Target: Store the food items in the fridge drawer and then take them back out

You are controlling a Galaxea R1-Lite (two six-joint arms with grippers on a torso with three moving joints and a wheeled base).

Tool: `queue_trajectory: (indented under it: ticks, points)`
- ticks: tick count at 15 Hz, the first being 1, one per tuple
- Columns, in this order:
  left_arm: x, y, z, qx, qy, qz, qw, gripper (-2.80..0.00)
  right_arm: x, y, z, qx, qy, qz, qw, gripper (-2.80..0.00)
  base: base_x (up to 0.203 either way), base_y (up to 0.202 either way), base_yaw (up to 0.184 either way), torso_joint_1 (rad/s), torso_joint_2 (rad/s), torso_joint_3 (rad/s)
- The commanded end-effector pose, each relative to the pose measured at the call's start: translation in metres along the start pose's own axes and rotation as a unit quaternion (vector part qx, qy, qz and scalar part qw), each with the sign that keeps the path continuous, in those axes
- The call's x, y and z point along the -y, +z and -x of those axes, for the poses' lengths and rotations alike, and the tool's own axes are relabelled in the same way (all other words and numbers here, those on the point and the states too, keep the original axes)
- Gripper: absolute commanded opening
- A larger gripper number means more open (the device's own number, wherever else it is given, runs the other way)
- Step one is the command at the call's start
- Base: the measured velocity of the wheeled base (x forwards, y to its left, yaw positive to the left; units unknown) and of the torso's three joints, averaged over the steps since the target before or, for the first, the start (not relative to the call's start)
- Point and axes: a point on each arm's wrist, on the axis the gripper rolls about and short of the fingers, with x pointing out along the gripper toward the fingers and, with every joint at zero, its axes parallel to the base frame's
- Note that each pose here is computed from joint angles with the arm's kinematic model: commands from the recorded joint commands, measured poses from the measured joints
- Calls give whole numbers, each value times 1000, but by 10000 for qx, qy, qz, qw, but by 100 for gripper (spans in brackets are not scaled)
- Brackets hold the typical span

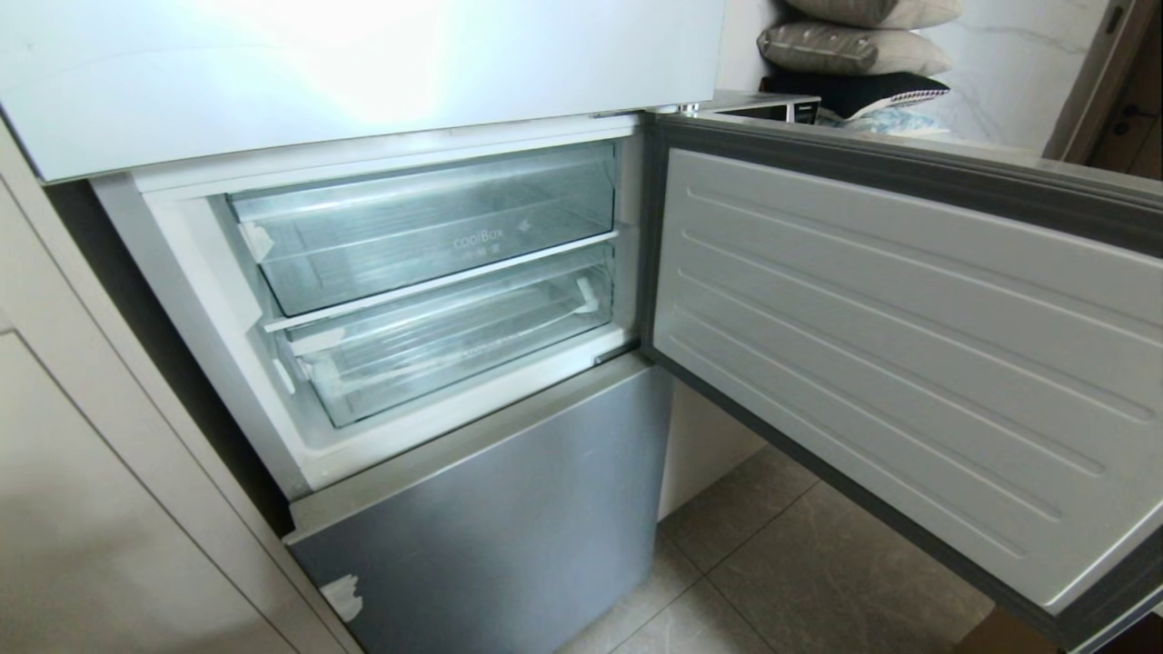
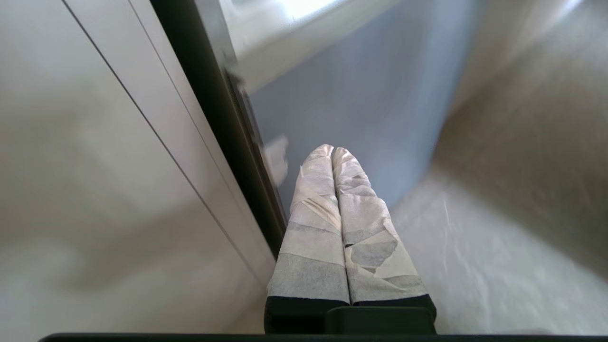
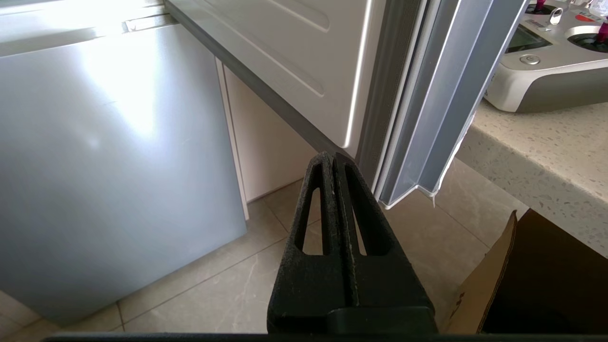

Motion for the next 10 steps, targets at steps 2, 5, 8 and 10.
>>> queue_trajectory:
  ticks: [2, 5, 8, 10]
  points:
    - [1, -3, 5, 388, 92, 218, 9990, -280, 0, 0, 0, 4, 2, 0, 10000, -280, 0, 0, 0, 0, 0, 0]
    - [0, -2, 5, 404, 236, 457, 9979, -280, 0, 0, 0, 0, 2, 0, 10000, -280, 0, 0, 0, 0, 0, 0]
    - [0, -2, 5, 425, 236, 473, 9977, -280, 0, 0, 0, 7, 2, 0, 10000, -280, 0, 0, 0, 0, 0, 0]
    - [0, -2, 5, 430, 235, 502, 9975, -280, 0, 0, 0, 7, 2, 0, 10000, -280, 0, 0, 0, 0, 0, 0]
